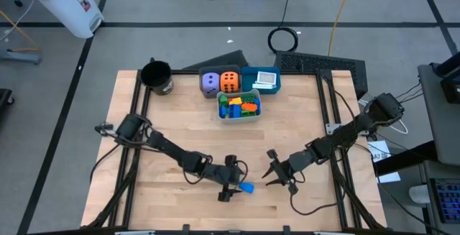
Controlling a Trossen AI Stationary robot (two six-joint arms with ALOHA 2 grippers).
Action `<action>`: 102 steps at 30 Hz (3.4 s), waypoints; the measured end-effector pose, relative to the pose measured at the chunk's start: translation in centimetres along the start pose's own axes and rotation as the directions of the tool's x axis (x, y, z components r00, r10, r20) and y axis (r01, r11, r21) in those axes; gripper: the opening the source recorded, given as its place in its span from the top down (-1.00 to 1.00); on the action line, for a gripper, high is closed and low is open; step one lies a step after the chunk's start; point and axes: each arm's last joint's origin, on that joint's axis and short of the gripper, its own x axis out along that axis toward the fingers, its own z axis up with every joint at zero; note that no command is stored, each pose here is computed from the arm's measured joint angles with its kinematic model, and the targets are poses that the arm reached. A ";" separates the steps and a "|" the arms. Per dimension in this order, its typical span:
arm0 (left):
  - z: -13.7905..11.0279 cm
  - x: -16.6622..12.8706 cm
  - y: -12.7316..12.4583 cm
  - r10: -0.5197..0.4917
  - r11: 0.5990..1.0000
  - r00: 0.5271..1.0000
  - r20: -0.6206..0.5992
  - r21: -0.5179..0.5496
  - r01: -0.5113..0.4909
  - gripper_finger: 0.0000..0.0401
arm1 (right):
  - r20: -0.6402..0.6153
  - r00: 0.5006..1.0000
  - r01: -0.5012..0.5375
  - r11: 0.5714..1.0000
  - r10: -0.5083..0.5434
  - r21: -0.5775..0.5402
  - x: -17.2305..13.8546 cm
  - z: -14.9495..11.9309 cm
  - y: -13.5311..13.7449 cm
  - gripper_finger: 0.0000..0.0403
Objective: Pick & Place Toys
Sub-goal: Put the blue game piece into the gray bin
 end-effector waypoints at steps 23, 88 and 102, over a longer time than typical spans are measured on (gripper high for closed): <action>-1.3 1.3 0.5 0.014 0.998 1.000 -0.012 0.059 -0.013 0.41 | -0.001 1.000 -0.002 1.000 0.002 0.003 0.0 0.0 0.0 0.45; -1.1 1.4 2.0 0.086 0.975 0.996 -0.009 -0.207 -0.085 0.36 | -0.197 0.961 0.222 0.966 -0.194 0.134 8.4 -2.0 -1.4 -0.44; 5.8 -5.6 2.3 0.033 0.988 0.990 0.138 -0.151 -0.012 0.36 | -0.108 0.977 0.200 0.970 -0.186 0.136 5.2 2.2 -1.1 -0.43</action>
